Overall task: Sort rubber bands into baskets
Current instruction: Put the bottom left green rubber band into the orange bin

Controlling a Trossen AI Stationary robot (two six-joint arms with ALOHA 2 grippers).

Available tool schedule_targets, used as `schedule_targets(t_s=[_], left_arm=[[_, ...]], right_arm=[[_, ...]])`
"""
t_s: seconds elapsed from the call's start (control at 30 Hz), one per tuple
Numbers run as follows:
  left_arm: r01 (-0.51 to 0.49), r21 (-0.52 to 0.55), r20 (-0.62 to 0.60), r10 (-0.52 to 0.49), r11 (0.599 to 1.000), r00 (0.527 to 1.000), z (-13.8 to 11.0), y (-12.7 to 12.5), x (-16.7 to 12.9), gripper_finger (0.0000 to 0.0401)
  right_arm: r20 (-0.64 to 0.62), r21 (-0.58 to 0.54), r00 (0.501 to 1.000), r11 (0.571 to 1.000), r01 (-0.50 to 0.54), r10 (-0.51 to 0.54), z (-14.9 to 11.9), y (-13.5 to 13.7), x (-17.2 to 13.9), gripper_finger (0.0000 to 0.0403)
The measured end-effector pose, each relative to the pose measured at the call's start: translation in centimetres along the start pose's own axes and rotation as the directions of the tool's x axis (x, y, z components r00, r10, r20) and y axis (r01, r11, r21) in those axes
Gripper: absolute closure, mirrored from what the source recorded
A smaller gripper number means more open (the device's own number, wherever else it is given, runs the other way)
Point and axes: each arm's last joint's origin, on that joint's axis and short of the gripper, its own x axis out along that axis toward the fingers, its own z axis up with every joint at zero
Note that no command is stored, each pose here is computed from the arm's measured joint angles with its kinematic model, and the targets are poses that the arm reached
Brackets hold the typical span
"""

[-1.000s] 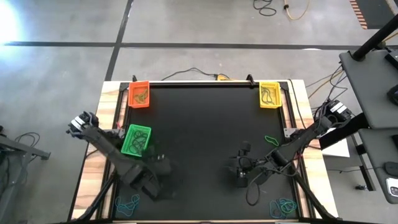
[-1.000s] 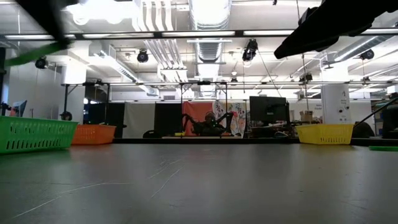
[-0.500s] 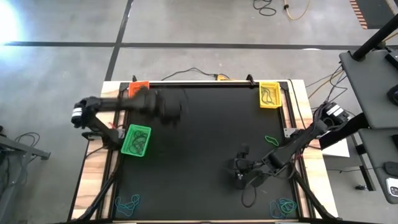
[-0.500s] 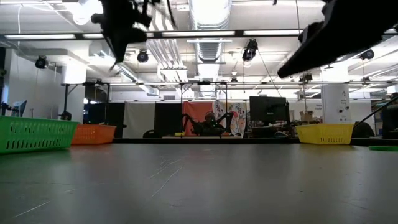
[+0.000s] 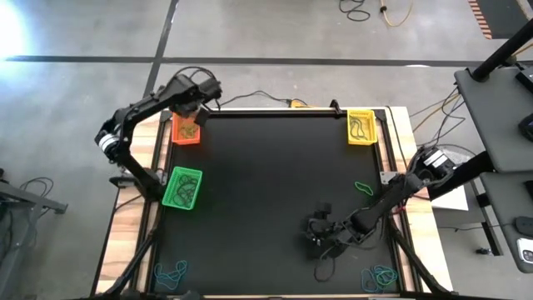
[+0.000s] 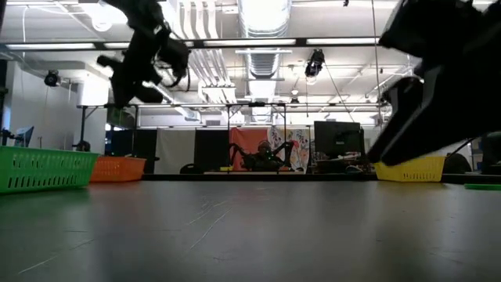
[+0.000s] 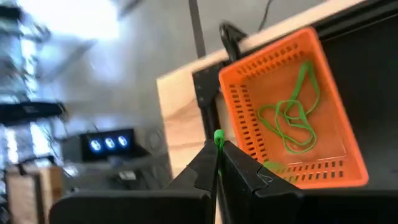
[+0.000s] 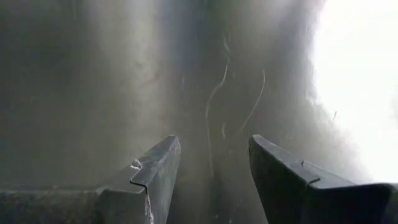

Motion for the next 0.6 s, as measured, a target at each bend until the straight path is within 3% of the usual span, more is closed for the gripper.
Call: schedule_targets(t_s=[0.3,0.6], left_arm=[[0.107,-0.032,-0.028,-0.108,0.994,0.994,-1.0,-3.0,6.2,0.0401],[0.114,-0.102,-0.001,-0.115,0.988,0.993,-1.3,-4.6,10.0,0.0401]], right_arm=[[-0.020,0.047,0.999,0.998,0.036,-0.035,-1.0,0.2,1.2,0.0216],[0.047,0.050,0.998,0.998,0.038,-0.041,-0.4,0.4,1.1,0.0216]])
